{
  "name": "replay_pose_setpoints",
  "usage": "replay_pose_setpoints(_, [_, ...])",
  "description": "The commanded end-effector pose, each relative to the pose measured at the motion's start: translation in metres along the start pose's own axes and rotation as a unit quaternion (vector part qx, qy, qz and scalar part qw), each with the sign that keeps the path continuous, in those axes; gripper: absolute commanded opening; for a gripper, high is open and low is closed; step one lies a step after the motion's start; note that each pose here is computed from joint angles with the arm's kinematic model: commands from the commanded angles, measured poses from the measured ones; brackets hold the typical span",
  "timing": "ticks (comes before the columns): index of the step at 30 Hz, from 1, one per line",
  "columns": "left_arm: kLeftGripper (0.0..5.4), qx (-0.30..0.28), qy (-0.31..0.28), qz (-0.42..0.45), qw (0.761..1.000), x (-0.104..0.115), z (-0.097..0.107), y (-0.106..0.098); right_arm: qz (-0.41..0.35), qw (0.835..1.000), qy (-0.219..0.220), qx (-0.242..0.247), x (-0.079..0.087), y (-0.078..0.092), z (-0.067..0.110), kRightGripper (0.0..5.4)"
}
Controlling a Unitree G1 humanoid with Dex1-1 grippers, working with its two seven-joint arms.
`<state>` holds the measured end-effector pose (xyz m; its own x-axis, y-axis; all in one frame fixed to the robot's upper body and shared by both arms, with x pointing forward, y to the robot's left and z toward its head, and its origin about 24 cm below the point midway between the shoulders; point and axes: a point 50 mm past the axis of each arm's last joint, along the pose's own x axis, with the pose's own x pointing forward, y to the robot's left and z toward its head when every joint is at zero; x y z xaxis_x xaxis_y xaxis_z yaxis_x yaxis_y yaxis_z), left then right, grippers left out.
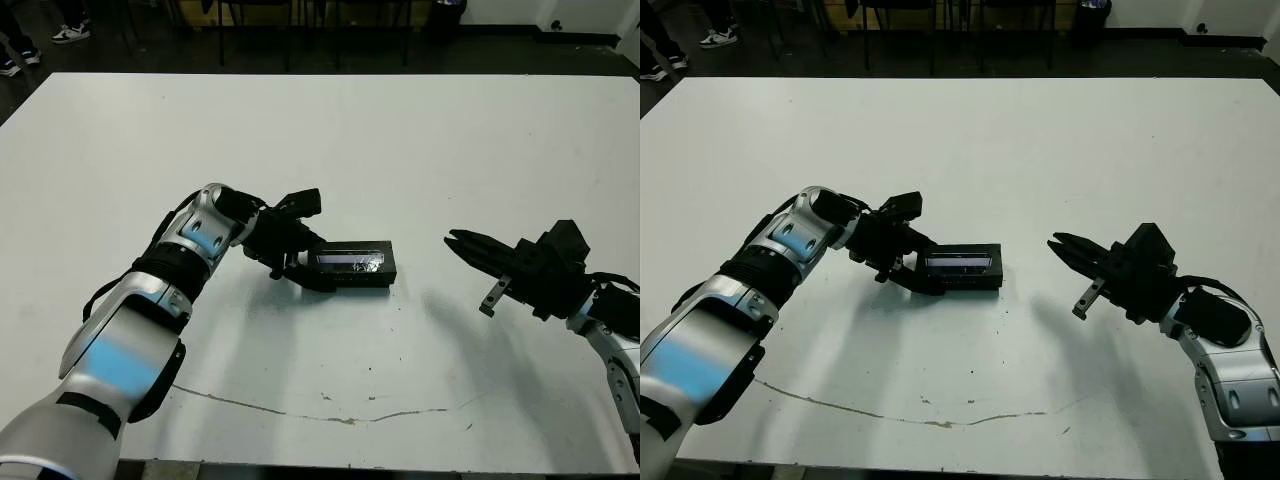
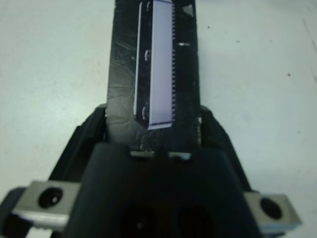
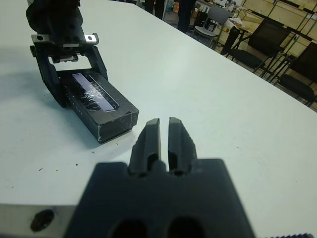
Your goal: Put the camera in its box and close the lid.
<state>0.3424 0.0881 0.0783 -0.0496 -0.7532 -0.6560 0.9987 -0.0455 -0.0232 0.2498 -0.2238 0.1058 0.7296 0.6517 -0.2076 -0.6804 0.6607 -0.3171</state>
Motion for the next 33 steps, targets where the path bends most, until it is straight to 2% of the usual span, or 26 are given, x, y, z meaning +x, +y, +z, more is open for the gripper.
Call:
replay_pose_setpoints(1, [2.76,-0.011,0.057,-0.038,0.998,0.024,-0.014,-0.014,-0.002,1.000,0.017,-0.004,-0.003,0.001,-0.003,0.00])
replay_pose_setpoints(8, [2.76,0.002,0.083,-0.052,0.995,0.014,-0.021,-0.017,0.005,1.000,0.010,0.008,-0.002,0.003,-0.006,0.00])
replay_pose_setpoints(18, [2.76,0.002,0.074,-0.033,0.997,0.002,-0.034,-0.020,0.006,1.000,0.012,0.014,-0.002,0.005,-0.007,0.00])
replay_pose_setpoints(25, [4.00,0.050,0.085,-0.017,0.995,-0.003,-0.043,-0.021,0.007,1.000,0.015,0.018,-0.002,0.006,-0.006,0.00])
replay_pose_setpoints(33, [5.38,0.043,0.083,-0.001,0.996,-0.010,-0.056,-0.023,0.009,1.000,0.015,0.017,-0.003,0.007,-0.005,0.00])
